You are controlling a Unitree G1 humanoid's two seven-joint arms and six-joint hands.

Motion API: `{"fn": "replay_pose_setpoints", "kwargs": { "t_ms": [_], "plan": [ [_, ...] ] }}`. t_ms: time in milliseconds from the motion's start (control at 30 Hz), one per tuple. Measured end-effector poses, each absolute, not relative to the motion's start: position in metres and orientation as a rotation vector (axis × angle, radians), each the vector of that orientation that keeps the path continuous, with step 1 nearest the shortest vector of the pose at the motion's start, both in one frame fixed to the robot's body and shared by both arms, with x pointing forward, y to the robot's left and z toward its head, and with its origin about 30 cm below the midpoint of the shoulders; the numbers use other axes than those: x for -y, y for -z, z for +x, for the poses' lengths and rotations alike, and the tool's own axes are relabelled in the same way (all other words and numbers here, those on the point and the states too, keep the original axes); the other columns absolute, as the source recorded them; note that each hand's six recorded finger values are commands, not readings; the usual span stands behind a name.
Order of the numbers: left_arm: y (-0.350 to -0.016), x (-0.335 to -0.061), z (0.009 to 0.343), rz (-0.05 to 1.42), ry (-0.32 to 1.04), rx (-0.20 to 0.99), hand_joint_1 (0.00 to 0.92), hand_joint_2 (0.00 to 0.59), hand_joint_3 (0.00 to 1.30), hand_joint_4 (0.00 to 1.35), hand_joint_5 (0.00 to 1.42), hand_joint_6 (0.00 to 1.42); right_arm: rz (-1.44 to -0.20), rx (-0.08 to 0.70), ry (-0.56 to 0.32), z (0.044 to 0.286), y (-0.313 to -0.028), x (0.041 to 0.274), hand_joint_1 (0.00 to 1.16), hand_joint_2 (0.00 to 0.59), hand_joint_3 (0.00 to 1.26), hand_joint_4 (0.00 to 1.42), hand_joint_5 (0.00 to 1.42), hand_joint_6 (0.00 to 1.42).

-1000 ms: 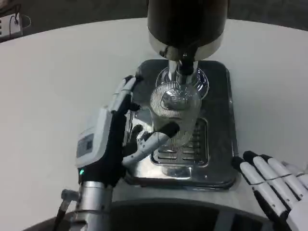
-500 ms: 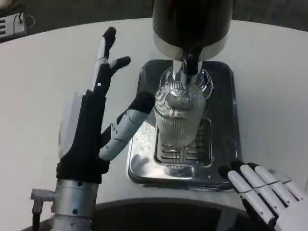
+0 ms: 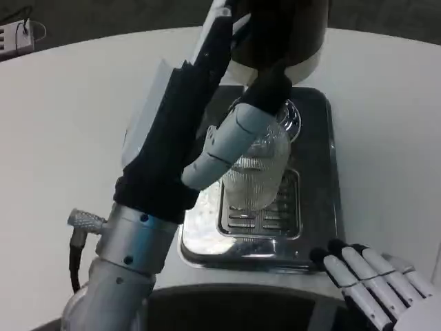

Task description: Grasp the cup under the faucet to collect the drink, then remove the cup.

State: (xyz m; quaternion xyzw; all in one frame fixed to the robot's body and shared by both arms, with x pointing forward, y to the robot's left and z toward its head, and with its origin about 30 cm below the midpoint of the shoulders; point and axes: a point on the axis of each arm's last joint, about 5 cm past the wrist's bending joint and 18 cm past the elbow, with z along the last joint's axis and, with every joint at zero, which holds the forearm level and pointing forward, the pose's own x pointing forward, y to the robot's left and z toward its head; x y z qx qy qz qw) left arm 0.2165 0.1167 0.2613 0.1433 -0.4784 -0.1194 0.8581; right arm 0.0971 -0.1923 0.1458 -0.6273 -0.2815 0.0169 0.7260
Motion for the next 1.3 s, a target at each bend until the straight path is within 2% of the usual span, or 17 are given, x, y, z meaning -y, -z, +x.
{"fn": "replay_pose_setpoints", "kwargs": {
  "t_ms": [567,1000,1100,1300],
  "plan": [
    [-0.2680,-0.1177,0.2175,0.370,0.247,0.962,0.000,0.132,0.06,0.00,0.19,0.09,-1.381,0.619,-0.012,0.0923,-0.1474,0.1941,0.19,0.564,0.09,0.06,0.11,0.18],
    [-0.2614,-0.1114,0.2218,0.424,0.302,0.911,0.000,0.131,0.08,0.00,0.21,0.10,-1.367,0.619,0.005,0.0921,-0.1484,0.1936,0.19,0.564,0.09,0.06,0.11,0.18],
    [-0.2607,-0.1101,0.2219,0.434,0.315,0.909,0.000,0.131,0.06,0.00,0.17,0.11,-1.366,0.621,0.007,0.0923,-0.1485,0.1934,0.19,0.564,0.09,0.06,0.11,0.18],
    [-0.2614,-0.1109,0.2227,0.527,0.329,0.911,0.000,0.132,0.05,0.00,0.15,0.08,-1.363,0.626,0.012,0.0934,-0.1490,0.1929,0.19,0.564,0.09,0.06,0.11,0.19]
  ]
}}
